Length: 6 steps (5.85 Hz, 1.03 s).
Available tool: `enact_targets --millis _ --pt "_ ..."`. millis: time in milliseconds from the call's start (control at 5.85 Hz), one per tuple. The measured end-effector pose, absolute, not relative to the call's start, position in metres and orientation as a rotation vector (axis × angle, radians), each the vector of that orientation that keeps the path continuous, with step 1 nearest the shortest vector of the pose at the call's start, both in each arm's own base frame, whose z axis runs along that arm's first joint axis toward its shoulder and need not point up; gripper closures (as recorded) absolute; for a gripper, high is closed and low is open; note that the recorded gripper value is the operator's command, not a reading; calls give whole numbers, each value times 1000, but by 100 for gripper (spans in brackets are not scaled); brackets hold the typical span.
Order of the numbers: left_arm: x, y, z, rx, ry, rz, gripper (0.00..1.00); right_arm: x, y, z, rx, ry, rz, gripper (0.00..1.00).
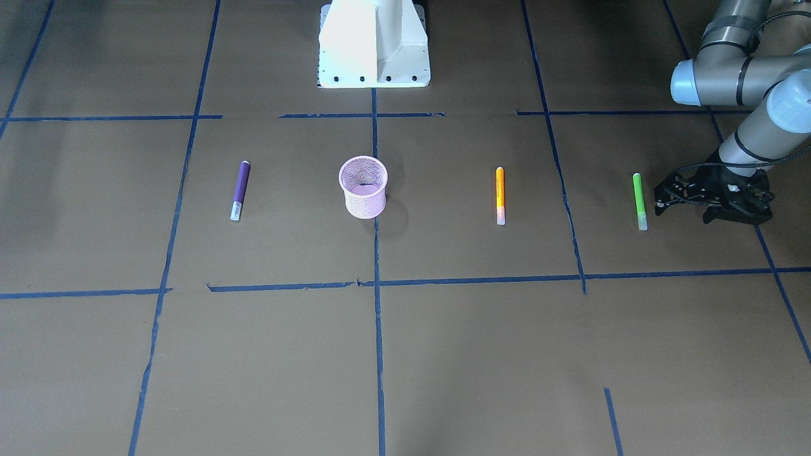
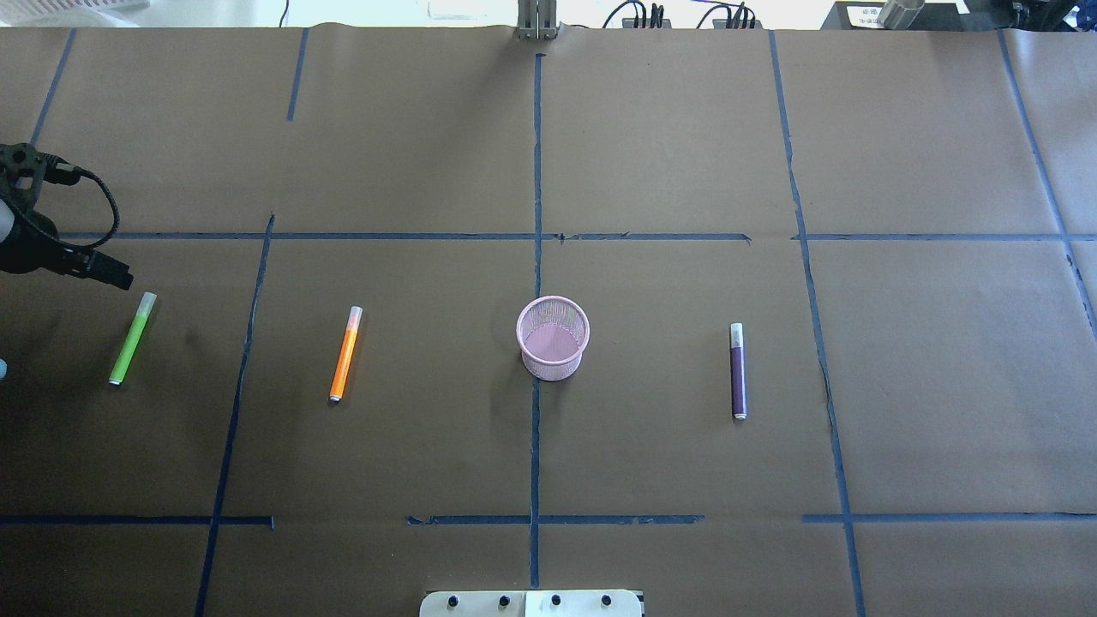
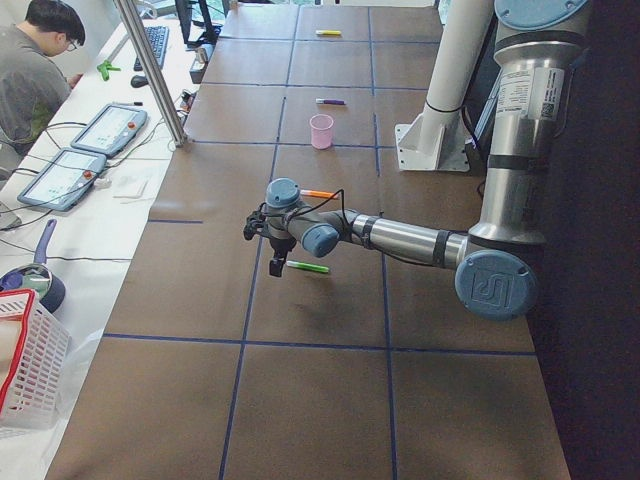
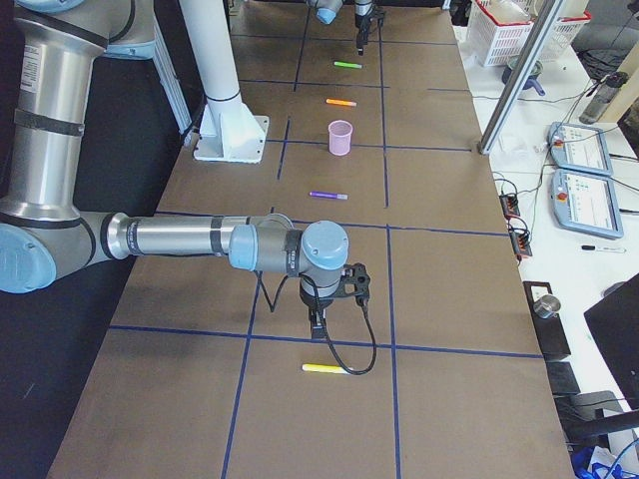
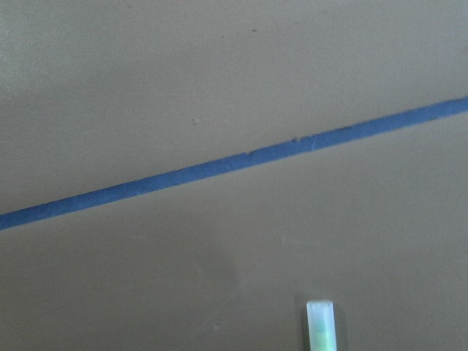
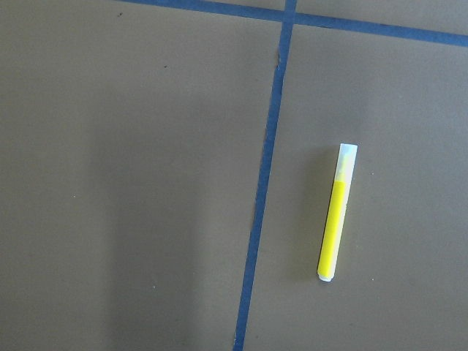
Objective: Collect pens into pen holder
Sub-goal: 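Lower the left gripper onto the green highlighter and close it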
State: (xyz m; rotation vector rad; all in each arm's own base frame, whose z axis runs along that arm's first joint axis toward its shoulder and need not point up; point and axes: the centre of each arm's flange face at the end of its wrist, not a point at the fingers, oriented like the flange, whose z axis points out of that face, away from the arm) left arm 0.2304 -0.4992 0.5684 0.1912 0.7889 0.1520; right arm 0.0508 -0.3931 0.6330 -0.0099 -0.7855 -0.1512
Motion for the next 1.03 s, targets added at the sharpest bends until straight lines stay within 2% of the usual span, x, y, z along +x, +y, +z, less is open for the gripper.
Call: enact_targets --millis 342,684,1026 --pt "265 -484 571 163 807 160 0 51 -393 634 -11 -785 -151 0" --pt "275 -479 574 148 807 169 27 51 -393 634 -12 -785 -150 0" --pt "276 -479 578 138 804 168 28 51 -393 634 -12 -785 -150 0"
